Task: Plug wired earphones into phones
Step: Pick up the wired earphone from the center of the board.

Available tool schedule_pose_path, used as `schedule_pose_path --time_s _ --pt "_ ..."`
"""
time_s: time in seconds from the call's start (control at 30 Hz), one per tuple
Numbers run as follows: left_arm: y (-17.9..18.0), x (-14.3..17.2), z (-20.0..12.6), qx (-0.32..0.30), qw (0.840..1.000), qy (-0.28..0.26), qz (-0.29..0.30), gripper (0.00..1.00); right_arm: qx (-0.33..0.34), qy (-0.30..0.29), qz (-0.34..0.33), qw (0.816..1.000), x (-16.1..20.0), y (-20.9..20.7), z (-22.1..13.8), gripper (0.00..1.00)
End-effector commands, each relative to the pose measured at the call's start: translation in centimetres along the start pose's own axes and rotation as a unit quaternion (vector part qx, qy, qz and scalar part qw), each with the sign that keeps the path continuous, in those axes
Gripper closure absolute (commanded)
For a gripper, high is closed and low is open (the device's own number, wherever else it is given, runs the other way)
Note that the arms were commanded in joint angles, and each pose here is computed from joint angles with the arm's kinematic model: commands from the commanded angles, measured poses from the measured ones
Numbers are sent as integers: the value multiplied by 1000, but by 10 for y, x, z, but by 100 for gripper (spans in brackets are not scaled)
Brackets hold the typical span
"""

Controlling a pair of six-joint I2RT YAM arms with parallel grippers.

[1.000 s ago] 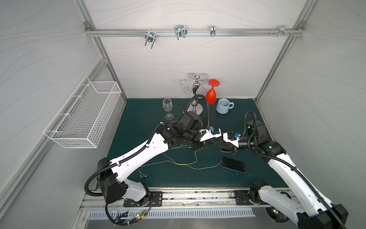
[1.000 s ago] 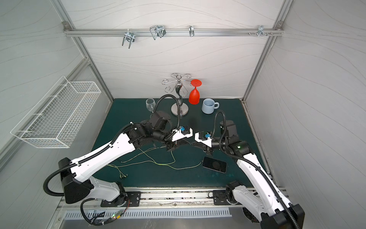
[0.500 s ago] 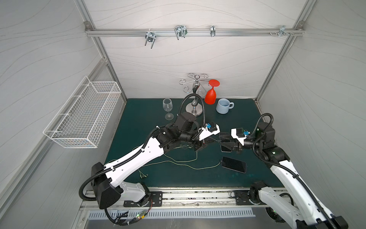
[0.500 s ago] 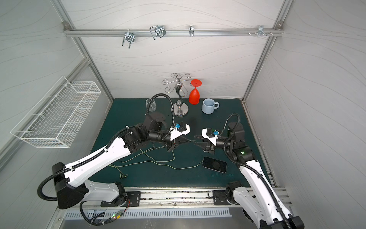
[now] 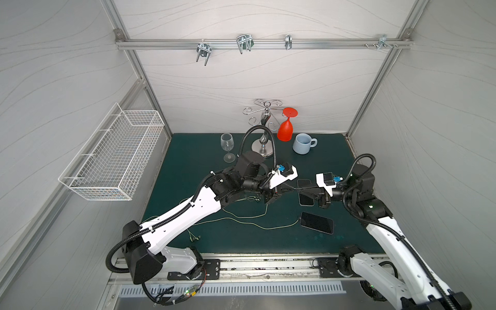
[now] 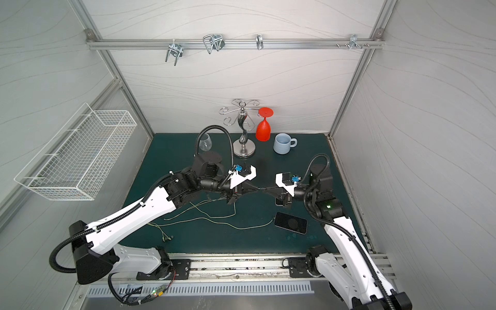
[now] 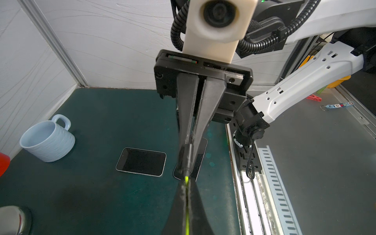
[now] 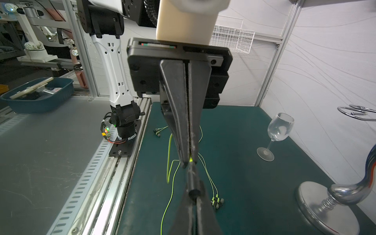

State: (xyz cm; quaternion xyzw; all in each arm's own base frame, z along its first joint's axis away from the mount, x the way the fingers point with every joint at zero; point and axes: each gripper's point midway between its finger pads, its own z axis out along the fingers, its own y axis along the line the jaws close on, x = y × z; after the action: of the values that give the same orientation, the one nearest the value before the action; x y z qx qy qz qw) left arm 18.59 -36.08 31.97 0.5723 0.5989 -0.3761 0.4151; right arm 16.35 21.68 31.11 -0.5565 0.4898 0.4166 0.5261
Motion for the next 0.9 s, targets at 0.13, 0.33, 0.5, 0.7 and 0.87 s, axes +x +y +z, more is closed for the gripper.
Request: schedule_pose_path --time_s 0.13,0.33,0.5,0.7,0.87 --pt "3 -3 -6 -19 999 18 41 68 -13 15 -20 1000 -3 6 -3 100" --pt "1 -7 -6 -10 998 21 59 68 -33 24 -12 999 1 8 1 100" --pt "-1 -11 0 -9 997 22 71 70 -47 36 -14 998 5 12 6 100" --pt "1 -8 7 -8 996 32 79 78 -51 38 -16 998 5 13 8 100" --pt "2 -5 10 -11 995 39 88 84 -52 38 -17 998 4 13 8 100"
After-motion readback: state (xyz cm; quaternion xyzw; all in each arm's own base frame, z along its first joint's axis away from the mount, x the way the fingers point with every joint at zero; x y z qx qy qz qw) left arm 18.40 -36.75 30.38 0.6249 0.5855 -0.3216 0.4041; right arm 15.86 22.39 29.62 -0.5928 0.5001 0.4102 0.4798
